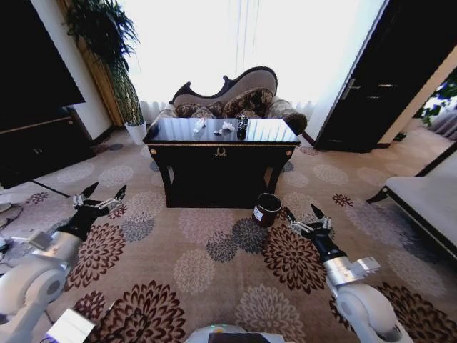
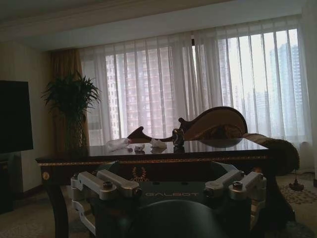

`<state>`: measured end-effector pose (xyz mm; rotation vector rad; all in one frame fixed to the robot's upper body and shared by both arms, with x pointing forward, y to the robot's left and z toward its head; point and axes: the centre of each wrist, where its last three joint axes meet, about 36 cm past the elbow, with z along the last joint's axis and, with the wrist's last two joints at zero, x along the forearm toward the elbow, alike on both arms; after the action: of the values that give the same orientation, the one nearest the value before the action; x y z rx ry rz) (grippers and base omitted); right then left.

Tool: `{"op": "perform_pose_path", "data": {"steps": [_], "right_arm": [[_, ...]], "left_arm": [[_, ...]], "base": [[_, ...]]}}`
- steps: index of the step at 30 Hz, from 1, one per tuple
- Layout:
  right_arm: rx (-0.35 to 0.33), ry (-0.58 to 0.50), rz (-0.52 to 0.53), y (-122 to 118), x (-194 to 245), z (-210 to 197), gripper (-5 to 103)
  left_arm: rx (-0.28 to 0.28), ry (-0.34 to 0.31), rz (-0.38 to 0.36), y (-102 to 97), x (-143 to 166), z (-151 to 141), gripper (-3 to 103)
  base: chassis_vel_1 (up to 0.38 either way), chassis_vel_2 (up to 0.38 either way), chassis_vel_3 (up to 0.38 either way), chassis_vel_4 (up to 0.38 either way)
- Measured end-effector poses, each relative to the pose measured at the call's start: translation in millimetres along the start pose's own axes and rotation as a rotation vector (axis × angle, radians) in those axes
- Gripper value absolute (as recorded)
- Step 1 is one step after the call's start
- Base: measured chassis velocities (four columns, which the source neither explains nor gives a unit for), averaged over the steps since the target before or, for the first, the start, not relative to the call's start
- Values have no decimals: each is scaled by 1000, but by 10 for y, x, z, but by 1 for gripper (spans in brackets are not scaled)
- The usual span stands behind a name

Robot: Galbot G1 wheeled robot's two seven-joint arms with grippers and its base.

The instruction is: Move to the front of the table and place the trash on the table into the trash bin.

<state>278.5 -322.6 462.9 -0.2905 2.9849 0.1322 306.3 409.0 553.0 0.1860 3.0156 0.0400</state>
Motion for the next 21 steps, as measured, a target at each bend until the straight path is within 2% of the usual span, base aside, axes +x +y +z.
{"op": "perform_pose_path", "data": {"steps": [12,21], "right_arm": [[-3,-4,0,-3,1,-18,100],[0,-4,1,-15,10,-11,100]], "left_arm": [[0,1,1,-3,0,2,99],[2,4,0,-10,7,16,99]], "base": [[-6,10,11,-7],[-102,97,98,-118]]}}
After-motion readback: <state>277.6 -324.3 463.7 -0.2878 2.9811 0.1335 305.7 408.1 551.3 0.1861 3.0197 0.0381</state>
